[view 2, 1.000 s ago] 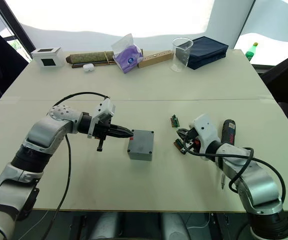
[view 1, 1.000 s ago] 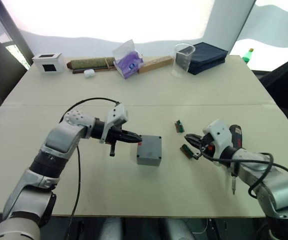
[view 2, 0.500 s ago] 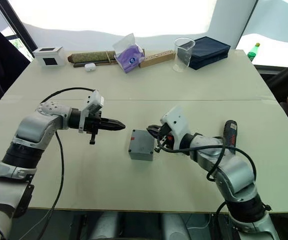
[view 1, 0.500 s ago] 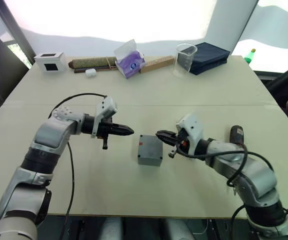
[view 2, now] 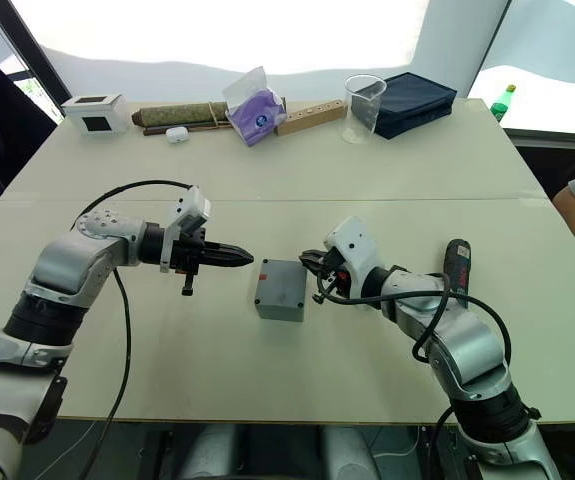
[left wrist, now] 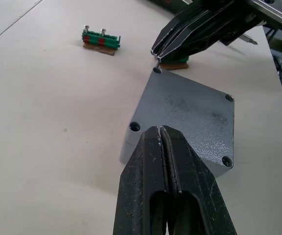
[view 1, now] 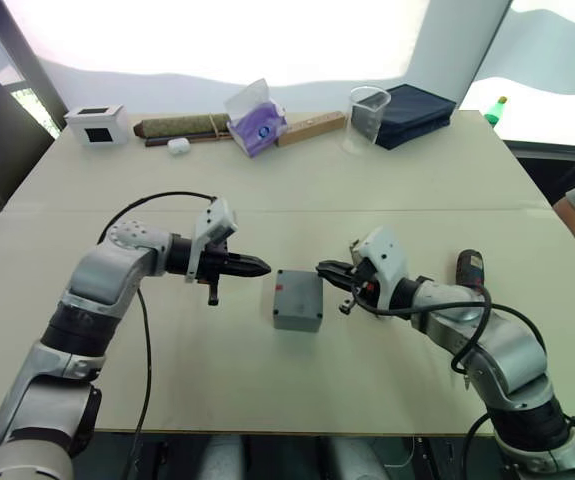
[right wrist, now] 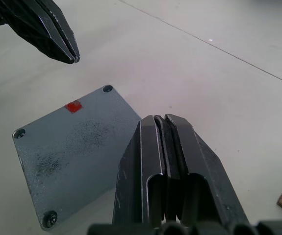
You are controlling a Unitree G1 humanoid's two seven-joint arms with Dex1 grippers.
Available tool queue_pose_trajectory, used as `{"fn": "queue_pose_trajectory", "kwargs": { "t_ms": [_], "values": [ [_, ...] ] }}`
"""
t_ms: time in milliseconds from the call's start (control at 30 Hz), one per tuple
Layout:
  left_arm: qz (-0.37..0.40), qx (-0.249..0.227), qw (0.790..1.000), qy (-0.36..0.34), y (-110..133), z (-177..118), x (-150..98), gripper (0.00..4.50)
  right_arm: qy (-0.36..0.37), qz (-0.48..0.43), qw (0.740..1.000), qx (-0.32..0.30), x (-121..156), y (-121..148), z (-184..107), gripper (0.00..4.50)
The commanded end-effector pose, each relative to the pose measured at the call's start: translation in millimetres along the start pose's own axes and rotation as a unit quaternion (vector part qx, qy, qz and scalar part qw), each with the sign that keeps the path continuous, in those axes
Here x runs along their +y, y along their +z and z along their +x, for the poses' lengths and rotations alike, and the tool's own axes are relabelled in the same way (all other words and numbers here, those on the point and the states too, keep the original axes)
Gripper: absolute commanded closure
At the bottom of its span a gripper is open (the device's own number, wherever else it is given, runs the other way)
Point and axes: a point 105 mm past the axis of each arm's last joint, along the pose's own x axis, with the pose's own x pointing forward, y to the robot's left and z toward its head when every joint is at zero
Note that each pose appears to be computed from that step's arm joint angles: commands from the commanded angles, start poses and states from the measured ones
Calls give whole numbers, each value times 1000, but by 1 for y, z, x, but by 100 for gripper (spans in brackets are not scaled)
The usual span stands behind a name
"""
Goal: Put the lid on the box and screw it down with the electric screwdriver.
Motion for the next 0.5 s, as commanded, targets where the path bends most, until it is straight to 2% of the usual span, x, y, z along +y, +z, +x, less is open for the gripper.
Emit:
{"fn": "queue_pose_trajectory", "kwargs": {
  "t_ms": [33, 500],
  "values": [
    [21, -7, 1000, -2, 9, 0, -2, 450, 1, -7, 1000, -7, 1, 1, 2, 444],
    [22, -5, 1000, 2, 7, 0, -1, 450, 11, -2, 1000, -5, 4, -2, 4, 444]
  ]
}}
